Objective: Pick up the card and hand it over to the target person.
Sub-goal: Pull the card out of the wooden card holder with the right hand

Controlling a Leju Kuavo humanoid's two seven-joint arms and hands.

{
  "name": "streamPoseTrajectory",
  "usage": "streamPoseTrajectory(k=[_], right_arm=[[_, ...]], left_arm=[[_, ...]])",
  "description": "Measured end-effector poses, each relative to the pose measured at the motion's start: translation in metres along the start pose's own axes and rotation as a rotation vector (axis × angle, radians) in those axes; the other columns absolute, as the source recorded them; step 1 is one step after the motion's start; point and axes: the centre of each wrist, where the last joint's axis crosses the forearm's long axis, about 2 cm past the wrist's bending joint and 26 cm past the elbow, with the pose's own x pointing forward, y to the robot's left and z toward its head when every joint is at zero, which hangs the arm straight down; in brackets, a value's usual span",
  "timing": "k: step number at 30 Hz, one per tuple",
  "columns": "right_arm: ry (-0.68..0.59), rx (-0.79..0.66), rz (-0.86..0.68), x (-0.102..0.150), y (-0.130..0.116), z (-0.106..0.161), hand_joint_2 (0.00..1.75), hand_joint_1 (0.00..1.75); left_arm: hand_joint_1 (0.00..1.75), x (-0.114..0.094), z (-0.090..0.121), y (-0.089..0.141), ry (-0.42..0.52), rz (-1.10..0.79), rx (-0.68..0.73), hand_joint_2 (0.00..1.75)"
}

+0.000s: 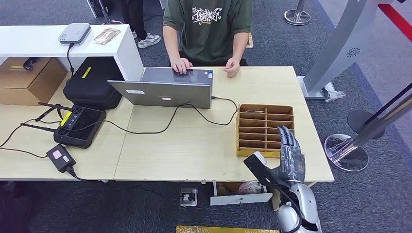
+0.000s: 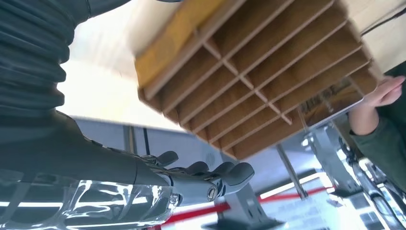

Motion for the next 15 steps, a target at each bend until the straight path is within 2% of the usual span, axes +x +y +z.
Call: streamPoseTrajectory(k=[3,15], right_arm=[[-0.023,-0.023,0.024,0.006,-0.005,-0.016,1.75,0.0],[-0.077,-0.032,0.051,0.029,-0.01,-0.041,1.75,0.0]], left_arm=[[0.0,0.0,0.0,0.002,-0.003,0.002,0.005,0.0],[0.0,0.003,0.0,0.004,-0.008,0.007,0.009,0.0]])
